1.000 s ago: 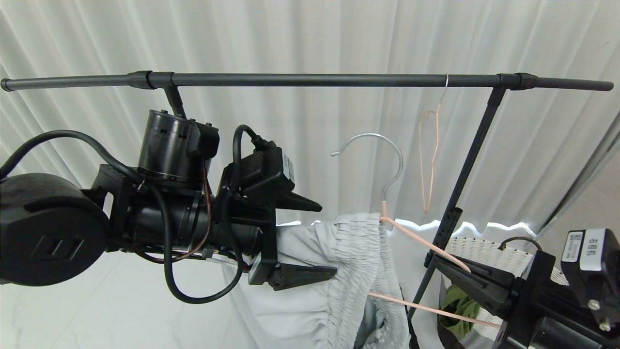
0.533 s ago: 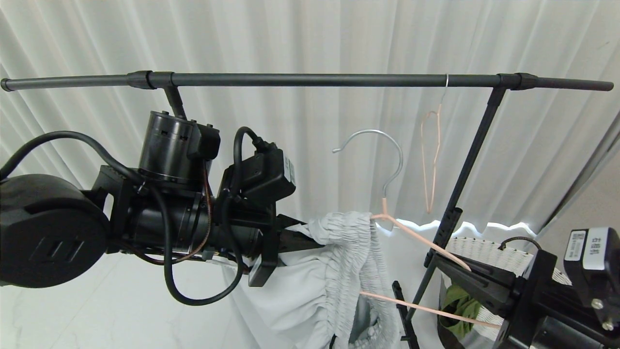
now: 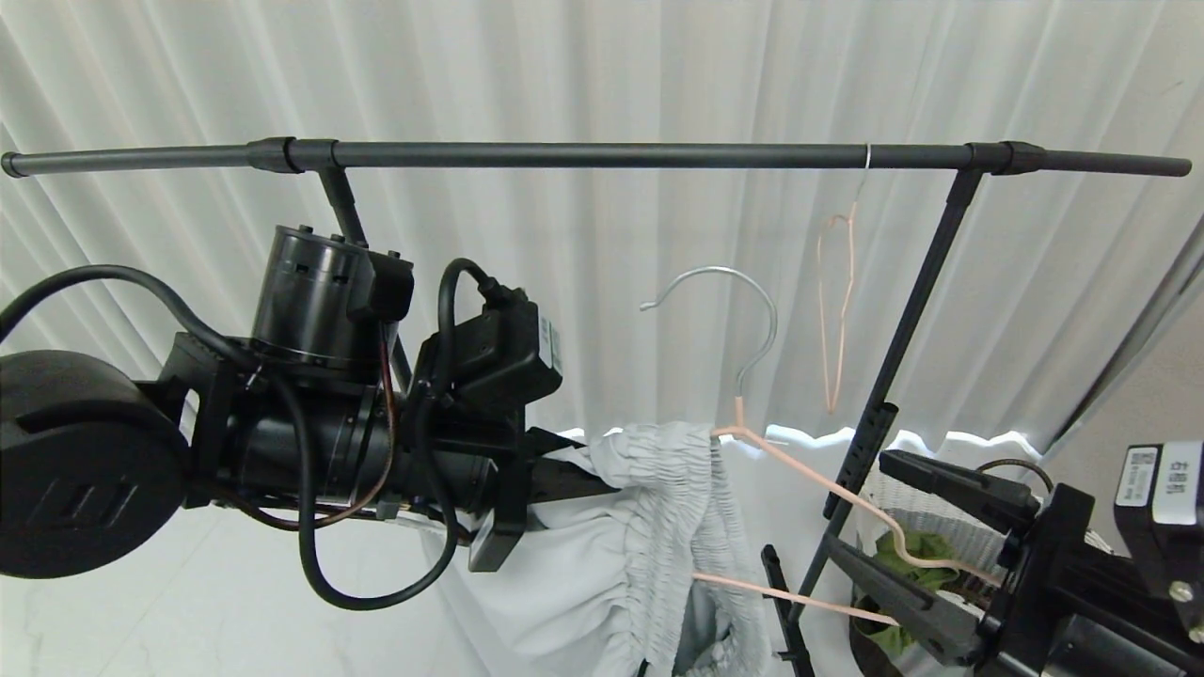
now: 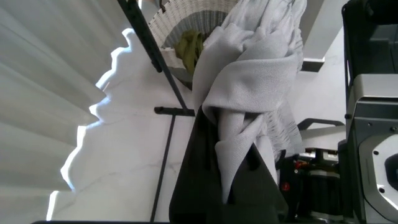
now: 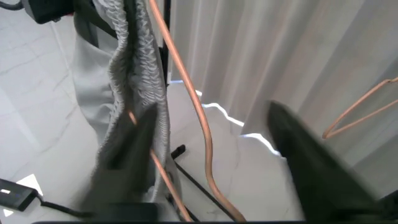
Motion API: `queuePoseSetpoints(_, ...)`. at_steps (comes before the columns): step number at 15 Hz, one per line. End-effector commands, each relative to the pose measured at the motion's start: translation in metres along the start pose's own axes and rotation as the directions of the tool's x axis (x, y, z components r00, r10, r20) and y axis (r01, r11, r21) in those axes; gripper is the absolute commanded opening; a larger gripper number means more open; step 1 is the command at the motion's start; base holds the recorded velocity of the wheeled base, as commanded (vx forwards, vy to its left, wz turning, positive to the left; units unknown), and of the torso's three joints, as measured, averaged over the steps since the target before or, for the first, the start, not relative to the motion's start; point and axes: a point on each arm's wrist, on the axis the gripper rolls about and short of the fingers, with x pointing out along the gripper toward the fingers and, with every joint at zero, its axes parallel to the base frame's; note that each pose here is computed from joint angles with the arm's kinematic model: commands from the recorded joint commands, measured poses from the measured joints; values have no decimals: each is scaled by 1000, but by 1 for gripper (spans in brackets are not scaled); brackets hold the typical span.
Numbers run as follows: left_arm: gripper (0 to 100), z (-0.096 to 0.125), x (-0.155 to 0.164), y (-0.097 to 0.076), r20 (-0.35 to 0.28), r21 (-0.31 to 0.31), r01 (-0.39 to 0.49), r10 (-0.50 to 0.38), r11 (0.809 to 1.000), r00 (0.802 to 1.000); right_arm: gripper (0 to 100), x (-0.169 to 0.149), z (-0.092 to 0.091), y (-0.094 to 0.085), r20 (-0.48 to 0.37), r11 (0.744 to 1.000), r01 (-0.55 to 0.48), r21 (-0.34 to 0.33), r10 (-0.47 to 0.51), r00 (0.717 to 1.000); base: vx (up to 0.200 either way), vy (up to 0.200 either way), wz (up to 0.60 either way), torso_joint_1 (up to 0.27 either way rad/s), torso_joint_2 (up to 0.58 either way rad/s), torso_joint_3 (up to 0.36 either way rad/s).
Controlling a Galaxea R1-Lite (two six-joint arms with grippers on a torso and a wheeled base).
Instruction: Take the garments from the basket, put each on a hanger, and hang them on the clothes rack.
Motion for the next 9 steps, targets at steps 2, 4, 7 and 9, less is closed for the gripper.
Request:
queuePoseSetpoints(2,0,-1,-6,-6,-6,6,-10,10,1000,1000,100,-1,-1,-3,-9,999,41,-2,-41,999,0,0,0,0,0,0)
queuePoseSetpoints(4,0,-6,-14,-4,-54,61,-86,90,994,995,100,0,-2,-8,-18,997,75,-4,-75,997,0,0,0,0,0,0)
queuePoseSetpoints(7,0,-8,-26,-5,-128,91,-206,216,974,968,100,0,-4,-11,-29,996,86,-3,-86,996,0,0,0,0,0,0)
queuePoseSetpoints(9,0,-3,-31,-7,-141,21,-266,267,964,953,100,4,-6,-10,-44,997,79,-5,-79,996,0,0,0,0,0,0)
